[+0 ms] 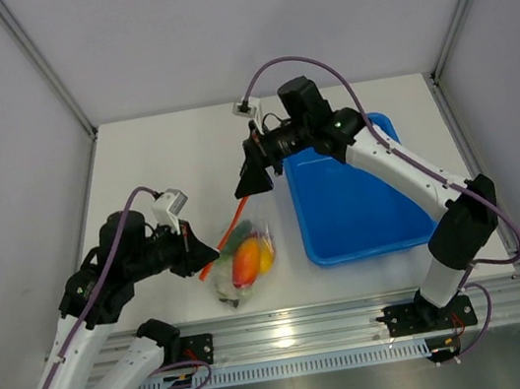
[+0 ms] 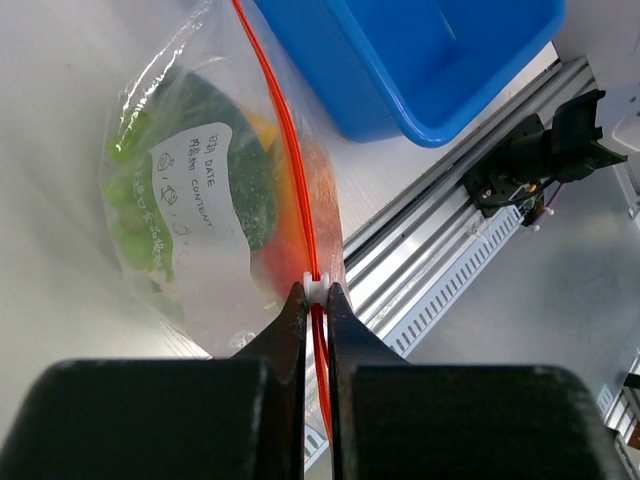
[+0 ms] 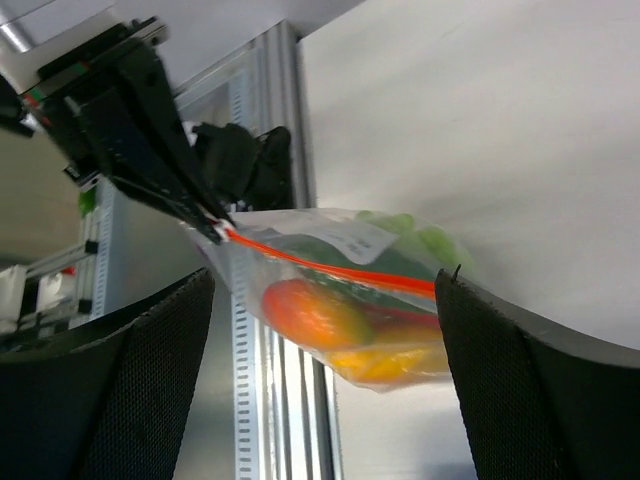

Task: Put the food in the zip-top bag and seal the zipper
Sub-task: Zip the zipper food storage bag at the center of the board.

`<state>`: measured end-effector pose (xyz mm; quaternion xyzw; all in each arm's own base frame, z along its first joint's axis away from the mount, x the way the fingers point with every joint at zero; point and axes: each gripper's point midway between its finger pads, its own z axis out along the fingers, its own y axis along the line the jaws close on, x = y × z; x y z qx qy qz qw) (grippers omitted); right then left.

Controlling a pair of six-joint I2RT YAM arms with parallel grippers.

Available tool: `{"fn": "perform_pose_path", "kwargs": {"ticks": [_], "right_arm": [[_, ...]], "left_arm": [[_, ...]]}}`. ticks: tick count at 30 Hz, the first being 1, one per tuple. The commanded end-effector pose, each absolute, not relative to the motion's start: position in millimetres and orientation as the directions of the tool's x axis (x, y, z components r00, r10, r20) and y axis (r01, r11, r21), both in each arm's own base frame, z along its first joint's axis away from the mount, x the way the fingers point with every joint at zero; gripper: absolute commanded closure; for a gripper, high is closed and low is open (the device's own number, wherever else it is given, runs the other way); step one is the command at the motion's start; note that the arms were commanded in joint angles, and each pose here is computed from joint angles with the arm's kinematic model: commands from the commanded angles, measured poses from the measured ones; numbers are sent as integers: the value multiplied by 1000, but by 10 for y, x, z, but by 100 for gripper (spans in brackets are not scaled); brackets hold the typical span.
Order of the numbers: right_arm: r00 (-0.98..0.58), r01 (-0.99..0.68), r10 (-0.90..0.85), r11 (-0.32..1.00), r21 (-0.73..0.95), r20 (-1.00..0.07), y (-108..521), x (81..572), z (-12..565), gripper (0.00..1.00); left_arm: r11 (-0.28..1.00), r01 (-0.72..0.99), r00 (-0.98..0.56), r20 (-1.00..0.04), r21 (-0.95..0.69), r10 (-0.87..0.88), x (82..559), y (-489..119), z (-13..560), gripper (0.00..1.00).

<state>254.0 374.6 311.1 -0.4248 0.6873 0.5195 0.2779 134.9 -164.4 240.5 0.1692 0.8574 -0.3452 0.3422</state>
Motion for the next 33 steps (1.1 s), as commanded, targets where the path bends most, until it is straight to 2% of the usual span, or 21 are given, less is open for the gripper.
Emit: {"fn": "perform_pose_path", "kwargs": {"ticks": [1, 4, 15, 33], "right_arm": [[-472, -851, -381, -37, 523, -795, 3935, 2182, 3000, 7], [-431, -847, -425, -112, 519, -796, 4040, 1992, 2928, 7], [-427, -806, -453, -202, 557, -783, 4221, 1808, 2893, 15], [-435, -792, -495, -188, 581, -752, 4281, 1775, 2717, 26]], "left_arm": [[656, 598, -651, -757, -460, 62, 1361, -1707, 2655, 99], [655, 602, -648, -758, -456, 69, 1371, -1711, 2674, 99], [645, 630, -636, -764, -433, 108, 1378, -1720, 2732, 99], [661, 638, -612, -781, -395, 123, 1533, -1739, 2869, 99]]}}
